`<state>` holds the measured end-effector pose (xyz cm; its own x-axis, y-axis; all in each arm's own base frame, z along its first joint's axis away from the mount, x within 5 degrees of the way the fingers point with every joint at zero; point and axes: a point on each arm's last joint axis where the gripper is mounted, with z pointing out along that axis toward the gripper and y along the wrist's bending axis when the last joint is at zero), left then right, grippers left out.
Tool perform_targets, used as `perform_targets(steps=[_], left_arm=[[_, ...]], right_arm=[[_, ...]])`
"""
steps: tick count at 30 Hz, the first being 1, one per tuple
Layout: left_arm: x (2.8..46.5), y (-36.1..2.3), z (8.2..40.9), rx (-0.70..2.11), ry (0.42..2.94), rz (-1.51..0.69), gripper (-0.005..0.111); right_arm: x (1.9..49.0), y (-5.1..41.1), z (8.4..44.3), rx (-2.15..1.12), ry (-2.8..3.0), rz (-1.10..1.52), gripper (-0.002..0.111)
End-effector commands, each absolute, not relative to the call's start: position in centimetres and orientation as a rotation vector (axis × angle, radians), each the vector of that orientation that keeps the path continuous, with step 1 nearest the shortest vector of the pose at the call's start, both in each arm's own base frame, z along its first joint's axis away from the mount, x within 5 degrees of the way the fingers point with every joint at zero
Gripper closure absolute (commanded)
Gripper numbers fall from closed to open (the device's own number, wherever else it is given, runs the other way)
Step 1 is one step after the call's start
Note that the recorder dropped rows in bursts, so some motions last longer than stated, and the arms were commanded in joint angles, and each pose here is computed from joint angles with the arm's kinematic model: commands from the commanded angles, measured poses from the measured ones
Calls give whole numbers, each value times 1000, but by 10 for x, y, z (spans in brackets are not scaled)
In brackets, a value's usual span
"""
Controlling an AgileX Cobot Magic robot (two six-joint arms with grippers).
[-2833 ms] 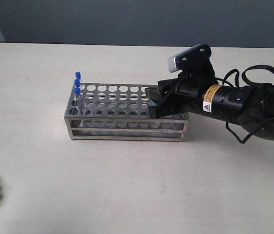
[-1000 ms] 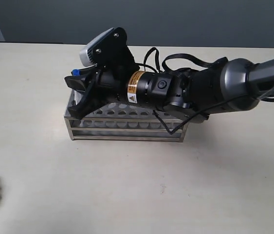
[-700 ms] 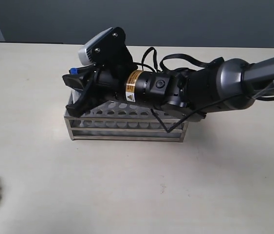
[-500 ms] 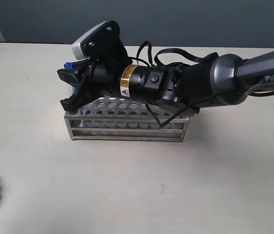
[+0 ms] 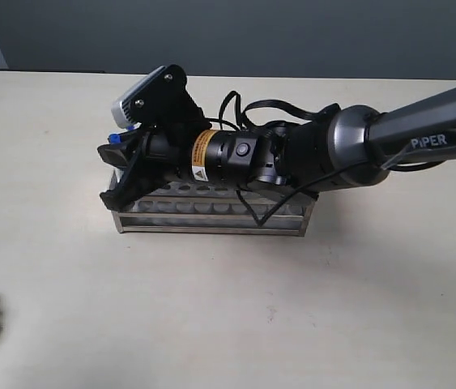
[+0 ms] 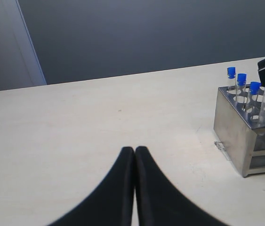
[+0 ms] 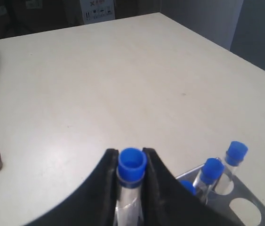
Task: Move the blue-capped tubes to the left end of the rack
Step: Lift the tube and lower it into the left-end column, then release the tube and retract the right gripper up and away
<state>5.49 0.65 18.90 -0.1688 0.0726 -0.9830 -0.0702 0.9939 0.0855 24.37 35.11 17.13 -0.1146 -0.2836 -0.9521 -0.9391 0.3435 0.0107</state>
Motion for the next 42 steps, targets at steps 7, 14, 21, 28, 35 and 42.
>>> perform_targets(steps=[7, 14, 21, 28, 35, 42], left_arm=[[55, 6, 191, 3, 1726, 117, 106], [55, 6, 191, 3, 1726, 117, 106], [55, 6, 191, 3, 1726, 117, 106], [55, 6, 191, 3, 1726, 117, 106], [55, 6, 191, 3, 1726, 117, 106], [55, 6, 191, 3, 1726, 117, 106]], right_arm=[[244, 354, 152, -1149, 1653, 831, 108], [244, 354, 149, -1153, 1659, 830, 108], [244, 354, 149, -1145, 1669, 836, 108], [245, 353, 146, -1144, 1706, 815, 74], [245, 353, 154, -1131, 1690, 821, 69], [246, 341, 211, -1062, 1610, 765, 69]])
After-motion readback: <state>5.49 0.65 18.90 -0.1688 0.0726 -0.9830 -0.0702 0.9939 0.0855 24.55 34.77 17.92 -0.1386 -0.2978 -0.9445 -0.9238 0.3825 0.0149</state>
